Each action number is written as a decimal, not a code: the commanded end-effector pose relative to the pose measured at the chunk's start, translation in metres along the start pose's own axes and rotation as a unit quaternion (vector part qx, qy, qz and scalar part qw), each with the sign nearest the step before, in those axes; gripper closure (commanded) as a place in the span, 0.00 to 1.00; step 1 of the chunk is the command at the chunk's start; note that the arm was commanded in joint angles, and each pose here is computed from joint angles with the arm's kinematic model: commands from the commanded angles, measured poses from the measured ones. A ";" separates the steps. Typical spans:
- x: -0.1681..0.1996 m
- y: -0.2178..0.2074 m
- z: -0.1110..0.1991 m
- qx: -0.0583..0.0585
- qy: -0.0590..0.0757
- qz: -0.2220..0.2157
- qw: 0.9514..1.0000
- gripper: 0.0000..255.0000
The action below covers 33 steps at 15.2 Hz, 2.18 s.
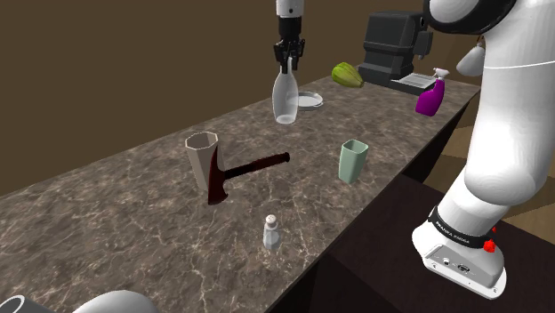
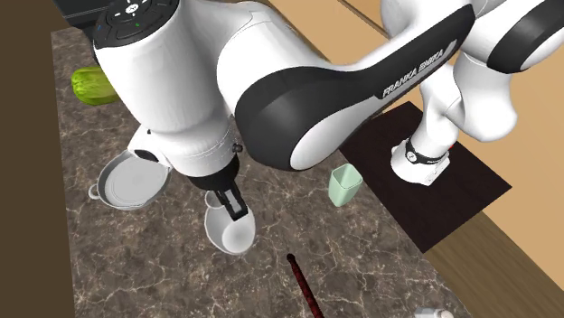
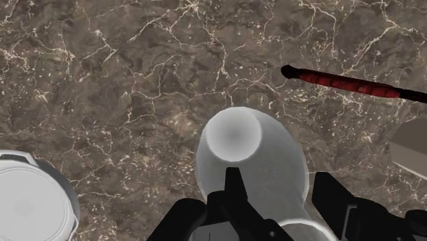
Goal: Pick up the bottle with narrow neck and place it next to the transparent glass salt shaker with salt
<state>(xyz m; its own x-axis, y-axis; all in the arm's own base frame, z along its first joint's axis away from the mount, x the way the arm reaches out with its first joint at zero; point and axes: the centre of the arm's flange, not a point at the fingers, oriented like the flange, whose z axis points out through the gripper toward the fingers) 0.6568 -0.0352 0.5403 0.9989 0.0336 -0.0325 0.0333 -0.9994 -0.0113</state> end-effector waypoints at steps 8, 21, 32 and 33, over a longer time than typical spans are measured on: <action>-0.001 0.000 -0.048 0.000 0.000 0.000 1.000 1.00; -0.067 -0.115 -0.060 0.000 0.000 0.000 1.000 1.00; -0.139 -0.241 -0.057 0.000 0.000 0.000 1.000 1.00; -0.146 -0.252 -0.056 0.000 0.000 0.000 1.000 1.00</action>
<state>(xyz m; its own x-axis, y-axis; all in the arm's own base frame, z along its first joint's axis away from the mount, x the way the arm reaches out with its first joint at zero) 0.5122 0.2010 0.6048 0.9989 0.0351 -0.0322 0.0348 -0.9993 -0.0116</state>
